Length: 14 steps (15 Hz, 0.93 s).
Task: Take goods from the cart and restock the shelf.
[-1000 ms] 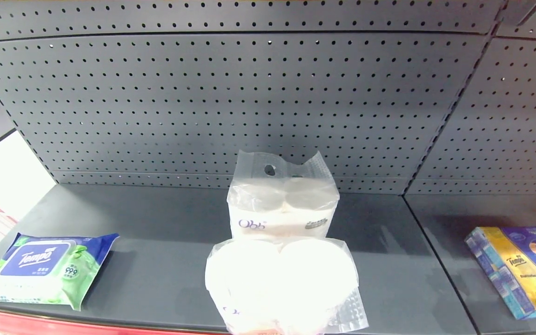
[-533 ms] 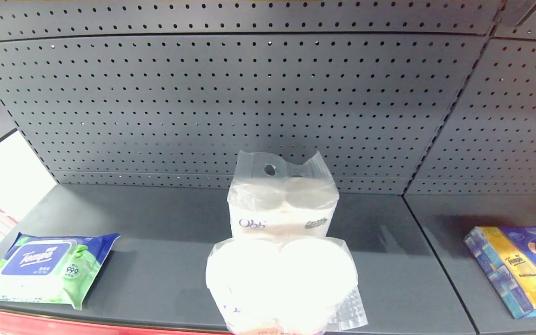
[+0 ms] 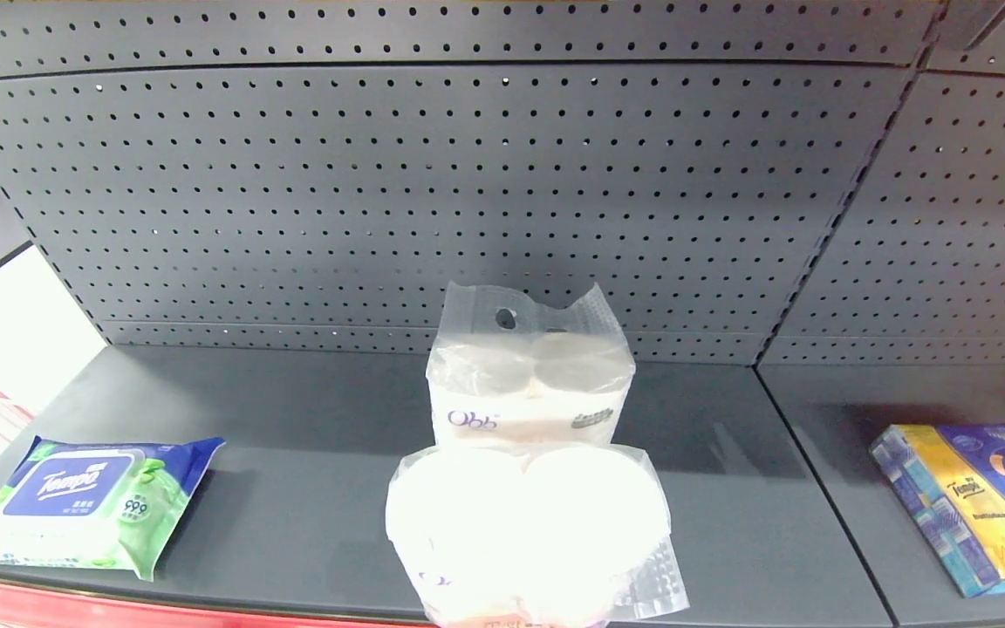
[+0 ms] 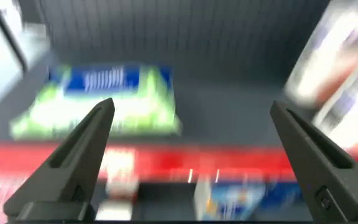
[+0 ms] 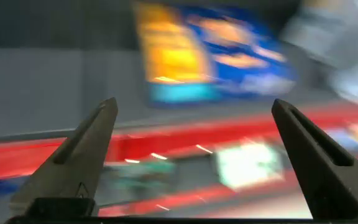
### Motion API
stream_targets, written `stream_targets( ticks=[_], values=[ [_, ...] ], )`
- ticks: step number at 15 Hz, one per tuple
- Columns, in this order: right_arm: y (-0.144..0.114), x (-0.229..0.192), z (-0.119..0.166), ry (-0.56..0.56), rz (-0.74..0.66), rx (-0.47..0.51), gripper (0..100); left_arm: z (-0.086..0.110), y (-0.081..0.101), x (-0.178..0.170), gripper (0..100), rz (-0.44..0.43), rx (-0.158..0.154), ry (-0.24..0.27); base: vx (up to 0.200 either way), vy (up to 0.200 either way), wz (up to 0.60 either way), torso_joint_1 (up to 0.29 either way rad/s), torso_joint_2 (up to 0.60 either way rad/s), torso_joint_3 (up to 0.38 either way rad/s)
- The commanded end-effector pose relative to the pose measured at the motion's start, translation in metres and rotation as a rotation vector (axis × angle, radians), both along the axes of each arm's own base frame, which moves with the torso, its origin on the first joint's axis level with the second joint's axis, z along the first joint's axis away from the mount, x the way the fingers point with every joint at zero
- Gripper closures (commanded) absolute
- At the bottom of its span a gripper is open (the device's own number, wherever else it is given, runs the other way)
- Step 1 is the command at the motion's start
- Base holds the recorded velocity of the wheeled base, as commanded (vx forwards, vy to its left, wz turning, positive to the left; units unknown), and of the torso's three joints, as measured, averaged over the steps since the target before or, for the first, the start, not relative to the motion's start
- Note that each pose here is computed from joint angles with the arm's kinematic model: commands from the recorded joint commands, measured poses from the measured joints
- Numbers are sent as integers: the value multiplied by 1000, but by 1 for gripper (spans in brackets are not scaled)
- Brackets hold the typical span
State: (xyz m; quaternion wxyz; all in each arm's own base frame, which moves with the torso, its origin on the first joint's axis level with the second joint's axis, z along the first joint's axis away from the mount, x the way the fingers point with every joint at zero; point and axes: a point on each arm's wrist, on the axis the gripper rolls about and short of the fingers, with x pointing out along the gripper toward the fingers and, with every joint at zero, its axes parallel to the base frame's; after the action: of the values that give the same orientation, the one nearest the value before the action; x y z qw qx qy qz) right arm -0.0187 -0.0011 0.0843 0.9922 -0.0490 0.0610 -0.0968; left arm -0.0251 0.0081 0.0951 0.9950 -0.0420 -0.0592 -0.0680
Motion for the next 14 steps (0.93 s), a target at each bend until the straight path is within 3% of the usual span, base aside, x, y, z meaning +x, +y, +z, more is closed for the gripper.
stream_targets(
  ticks=[1,2,4,7,8,9,10,14],
  values=[
    [4,4,-2,-63,201,13,0,-4,-2,2,0,-64,7,-29,0,0,0,0,0,0],
    [5,4,-1,-68,258,-57,0,-4,-2,2,0,-73,24,-28,0,0,0,0,0,0],
    [3,4,-2,-58,164,-8,0,-11,1,3,0,82,13,63,0,0,0,0,0,0],
    [0,4,-4,-64,11,115,0,-10,3,3,0,149,-15,49,0,0,0,0,0,0],
    [0,3,-6,-44,3,126,0,-9,3,3,0,139,-27,38,0,0,0,0,0,0],
    [1,3,-8,-17,38,66,0,-10,1,3,0,75,-21,35,0,0,0,0,0,0],
    [2,3,-8,-11,86,38,0,-10,-1,3,0,-14,19,31,0,0,0,0,0,0],
    [1,3,-8,-15,65,71,0,-10,-1,3,0,-16,28,32,0,0,0,0,0,0]
  ],
)
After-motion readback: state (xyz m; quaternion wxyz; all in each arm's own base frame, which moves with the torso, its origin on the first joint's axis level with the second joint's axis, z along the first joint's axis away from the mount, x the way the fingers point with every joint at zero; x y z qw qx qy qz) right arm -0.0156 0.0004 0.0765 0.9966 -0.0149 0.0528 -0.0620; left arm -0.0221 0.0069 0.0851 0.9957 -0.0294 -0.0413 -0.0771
